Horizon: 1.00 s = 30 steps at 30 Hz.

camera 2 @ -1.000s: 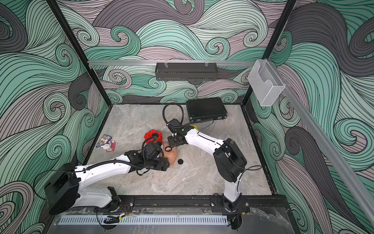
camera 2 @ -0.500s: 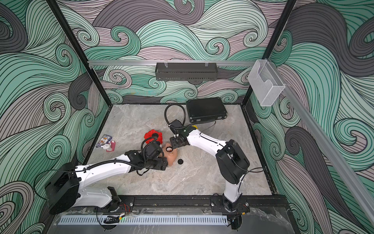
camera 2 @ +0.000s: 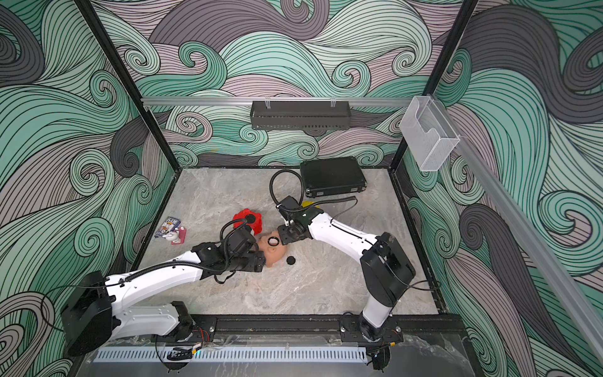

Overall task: Close piggy banks
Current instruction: Adjust the piggy bank at the center of the board.

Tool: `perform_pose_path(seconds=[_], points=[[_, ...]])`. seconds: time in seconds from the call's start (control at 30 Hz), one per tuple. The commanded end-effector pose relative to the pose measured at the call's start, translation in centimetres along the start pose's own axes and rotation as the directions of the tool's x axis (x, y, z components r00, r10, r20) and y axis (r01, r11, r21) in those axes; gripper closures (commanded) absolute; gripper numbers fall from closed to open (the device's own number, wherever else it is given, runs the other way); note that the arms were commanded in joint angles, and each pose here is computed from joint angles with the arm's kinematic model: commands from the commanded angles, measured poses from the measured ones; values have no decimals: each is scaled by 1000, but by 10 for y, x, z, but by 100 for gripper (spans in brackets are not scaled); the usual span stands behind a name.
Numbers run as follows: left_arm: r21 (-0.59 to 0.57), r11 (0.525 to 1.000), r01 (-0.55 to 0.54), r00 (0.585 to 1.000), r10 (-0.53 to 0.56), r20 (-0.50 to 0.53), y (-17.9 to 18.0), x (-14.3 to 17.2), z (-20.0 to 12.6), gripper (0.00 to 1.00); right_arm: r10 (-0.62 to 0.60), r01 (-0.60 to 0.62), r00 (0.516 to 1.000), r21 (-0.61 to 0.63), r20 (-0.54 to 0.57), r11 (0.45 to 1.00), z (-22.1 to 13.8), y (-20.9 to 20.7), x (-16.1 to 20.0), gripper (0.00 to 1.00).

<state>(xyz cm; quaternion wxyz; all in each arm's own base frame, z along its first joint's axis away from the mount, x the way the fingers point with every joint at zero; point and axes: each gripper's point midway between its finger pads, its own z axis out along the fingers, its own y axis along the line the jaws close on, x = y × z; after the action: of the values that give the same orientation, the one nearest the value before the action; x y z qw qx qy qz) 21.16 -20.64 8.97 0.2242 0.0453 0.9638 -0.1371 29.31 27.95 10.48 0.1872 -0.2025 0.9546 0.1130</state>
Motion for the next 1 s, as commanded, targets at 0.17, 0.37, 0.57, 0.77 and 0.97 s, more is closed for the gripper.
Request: perform_pose_path(seconds=[0.17,0.37,0.57,0.77,0.97], points=[[71,997,-8,999,11,-31,-5,11,-6,14,8,-3,998,-73,68,997,-10,21,-36,41],[80,997,-9,1000,11,-28,-6,12,-1,14,30,-25,999,-131,42,991,3,36,-48,41],[26,1000,0,1000,0,-13,0,5,3,16,27,-26,1000,-131,9,991,21,40,-49,41],[-8,1000,16,1000,-16,-4,6,-1,10,16,19,-22,999,-89,-27,996,34,31,-39,42],[-34,998,54,999,-54,2,15,-3,14,17,5,-6,1000,-32,-27,999,32,19,-33,43]])
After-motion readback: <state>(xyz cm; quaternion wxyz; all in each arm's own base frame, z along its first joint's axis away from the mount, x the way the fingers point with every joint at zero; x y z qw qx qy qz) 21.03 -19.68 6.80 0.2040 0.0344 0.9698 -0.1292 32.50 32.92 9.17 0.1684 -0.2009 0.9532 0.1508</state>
